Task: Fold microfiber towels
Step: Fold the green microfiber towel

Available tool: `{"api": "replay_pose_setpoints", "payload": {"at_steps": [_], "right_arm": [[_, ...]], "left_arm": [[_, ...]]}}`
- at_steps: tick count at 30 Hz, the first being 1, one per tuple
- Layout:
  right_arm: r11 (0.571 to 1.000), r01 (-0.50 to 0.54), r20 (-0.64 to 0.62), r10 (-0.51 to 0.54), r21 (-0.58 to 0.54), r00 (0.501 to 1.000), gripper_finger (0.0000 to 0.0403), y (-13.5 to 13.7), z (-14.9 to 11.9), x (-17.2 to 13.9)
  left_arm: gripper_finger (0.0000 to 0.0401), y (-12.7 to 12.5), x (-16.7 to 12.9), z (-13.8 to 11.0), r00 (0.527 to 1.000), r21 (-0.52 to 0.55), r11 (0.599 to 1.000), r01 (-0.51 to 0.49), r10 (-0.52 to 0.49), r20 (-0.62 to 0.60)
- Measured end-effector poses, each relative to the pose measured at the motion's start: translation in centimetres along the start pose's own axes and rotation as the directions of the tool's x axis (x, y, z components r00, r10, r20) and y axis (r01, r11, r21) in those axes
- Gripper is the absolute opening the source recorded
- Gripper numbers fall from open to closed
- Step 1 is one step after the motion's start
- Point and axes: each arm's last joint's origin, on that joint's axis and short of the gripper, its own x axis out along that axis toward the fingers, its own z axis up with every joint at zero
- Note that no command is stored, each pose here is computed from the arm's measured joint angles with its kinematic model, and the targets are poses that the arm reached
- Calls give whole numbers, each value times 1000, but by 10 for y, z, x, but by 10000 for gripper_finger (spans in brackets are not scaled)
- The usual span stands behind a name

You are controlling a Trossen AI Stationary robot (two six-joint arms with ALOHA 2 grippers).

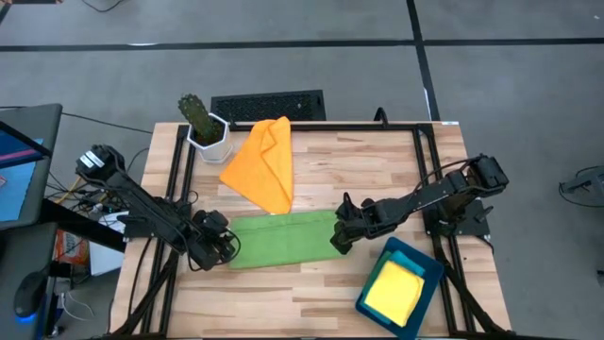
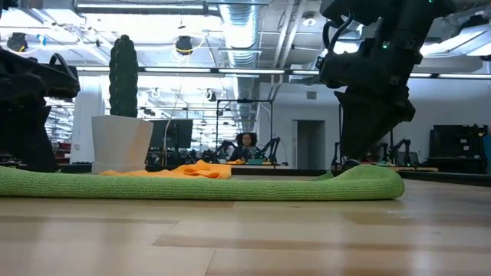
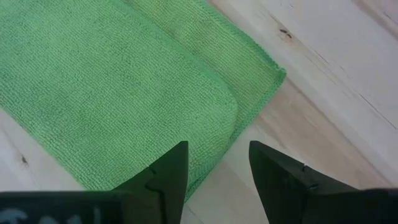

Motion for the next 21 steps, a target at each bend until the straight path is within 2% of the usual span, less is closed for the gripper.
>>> {"api": "replay_pose_setpoints", "payload": {"at_steps": [7,16,21], "right_arm": [[1000,0,0,0,2,1000,194,0,0,0],[1000,1,0,-1,31,1000,194,0,0,0],[996,2,-4,-1,86,1000,194,-2,1,1]], "left_arm": [[144,0,1,0,1000,2,1000,-2,2,6],[41,-4,1,1,999,16,1000,26,-26,37],[4,-4,1,1,999,30,999,26,-27,36]]}}
